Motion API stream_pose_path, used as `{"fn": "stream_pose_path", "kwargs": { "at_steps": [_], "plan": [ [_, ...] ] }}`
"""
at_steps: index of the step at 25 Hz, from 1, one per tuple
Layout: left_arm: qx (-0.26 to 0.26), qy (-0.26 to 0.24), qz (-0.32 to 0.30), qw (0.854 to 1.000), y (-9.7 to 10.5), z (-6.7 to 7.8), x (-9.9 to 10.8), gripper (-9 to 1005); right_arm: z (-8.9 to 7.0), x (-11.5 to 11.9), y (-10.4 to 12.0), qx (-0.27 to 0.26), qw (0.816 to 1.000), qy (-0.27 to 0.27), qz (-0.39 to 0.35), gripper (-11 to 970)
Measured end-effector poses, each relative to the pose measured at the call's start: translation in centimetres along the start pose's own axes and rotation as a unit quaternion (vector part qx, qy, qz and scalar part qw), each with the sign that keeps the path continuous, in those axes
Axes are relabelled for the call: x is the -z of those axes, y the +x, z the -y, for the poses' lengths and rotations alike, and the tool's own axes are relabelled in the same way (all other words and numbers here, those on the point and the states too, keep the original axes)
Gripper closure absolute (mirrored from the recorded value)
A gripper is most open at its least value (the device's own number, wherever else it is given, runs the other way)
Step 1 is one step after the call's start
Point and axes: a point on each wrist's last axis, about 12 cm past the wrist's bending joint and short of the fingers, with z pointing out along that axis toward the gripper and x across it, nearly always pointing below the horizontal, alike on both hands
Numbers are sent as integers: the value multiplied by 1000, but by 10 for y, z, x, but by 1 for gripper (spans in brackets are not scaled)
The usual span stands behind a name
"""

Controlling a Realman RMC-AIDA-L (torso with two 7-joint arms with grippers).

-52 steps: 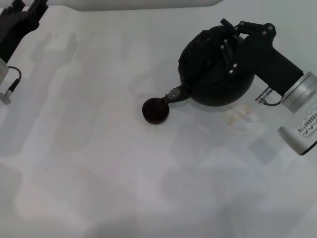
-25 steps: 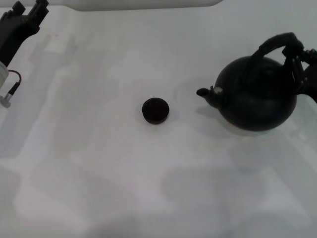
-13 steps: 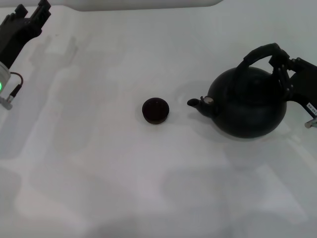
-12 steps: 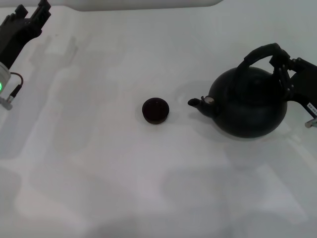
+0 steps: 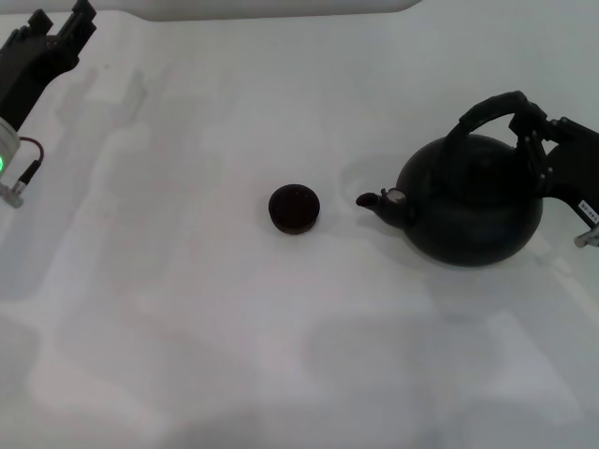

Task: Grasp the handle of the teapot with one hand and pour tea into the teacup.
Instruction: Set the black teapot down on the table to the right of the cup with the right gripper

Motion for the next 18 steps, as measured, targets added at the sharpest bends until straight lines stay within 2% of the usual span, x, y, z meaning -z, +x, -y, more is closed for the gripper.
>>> {"fn": "stream_pose_path", "kwargs": {
  "at_steps": [13, 18],
  "plan": [
    [1, -5, 1, 1000, 0, -3, 2, 281, -1, 4, 2, -8, 1000, 3, -5, 721],
    [0, -3, 0, 1000, 0, -2, 2, 282, 0, 6, 3, -56, 998, 3, -5, 642]
  ]
}}
